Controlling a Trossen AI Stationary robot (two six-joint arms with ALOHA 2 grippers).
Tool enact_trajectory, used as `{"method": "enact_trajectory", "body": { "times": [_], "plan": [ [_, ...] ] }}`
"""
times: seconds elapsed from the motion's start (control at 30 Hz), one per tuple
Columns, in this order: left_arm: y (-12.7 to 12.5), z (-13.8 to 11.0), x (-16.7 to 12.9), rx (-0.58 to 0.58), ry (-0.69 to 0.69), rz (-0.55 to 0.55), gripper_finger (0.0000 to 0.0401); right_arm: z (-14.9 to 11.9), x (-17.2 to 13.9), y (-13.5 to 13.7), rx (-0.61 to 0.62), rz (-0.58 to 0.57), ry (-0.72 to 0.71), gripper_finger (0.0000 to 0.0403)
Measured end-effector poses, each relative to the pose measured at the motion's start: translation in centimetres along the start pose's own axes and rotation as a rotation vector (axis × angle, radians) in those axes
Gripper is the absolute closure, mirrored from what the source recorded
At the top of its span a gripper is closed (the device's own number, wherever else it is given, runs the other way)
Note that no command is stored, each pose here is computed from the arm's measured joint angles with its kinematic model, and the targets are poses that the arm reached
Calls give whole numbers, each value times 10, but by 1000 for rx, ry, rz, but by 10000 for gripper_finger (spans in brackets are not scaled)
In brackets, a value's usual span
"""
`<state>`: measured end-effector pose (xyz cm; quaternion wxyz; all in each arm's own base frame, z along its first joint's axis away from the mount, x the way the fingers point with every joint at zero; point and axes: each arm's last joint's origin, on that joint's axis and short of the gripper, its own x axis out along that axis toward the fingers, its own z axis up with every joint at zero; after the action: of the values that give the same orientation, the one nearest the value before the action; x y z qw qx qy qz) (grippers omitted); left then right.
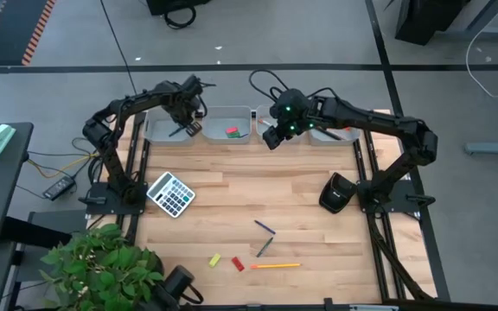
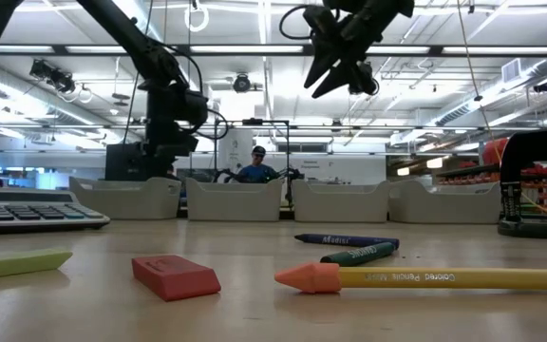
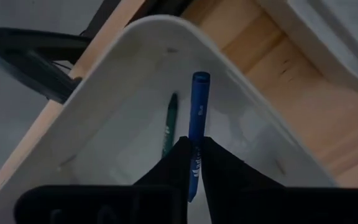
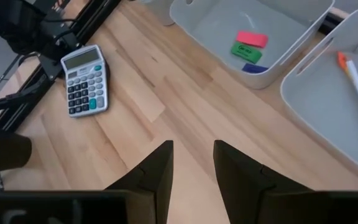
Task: Sort crayons/erasers/pens/pencils in bins
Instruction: Put the left blue crayon into the gray bin, then put the blue crayon into the gray bin
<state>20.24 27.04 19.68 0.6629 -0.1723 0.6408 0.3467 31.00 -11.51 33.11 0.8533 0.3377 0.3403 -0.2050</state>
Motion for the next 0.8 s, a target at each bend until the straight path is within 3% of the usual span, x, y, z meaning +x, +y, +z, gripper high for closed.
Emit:
{"method": "enact_trajectory", "body": {
  "times": [0.33, 0.8],
  "plan": [
    [11, -4, 2, -11, 18, -23, 363, -13, 2, 19, 4, 4, 15, 279],
    [10, -4, 2, -3, 20, -25, 320, -24, 4, 35, 42, -48, -21, 279]
  ]
}}
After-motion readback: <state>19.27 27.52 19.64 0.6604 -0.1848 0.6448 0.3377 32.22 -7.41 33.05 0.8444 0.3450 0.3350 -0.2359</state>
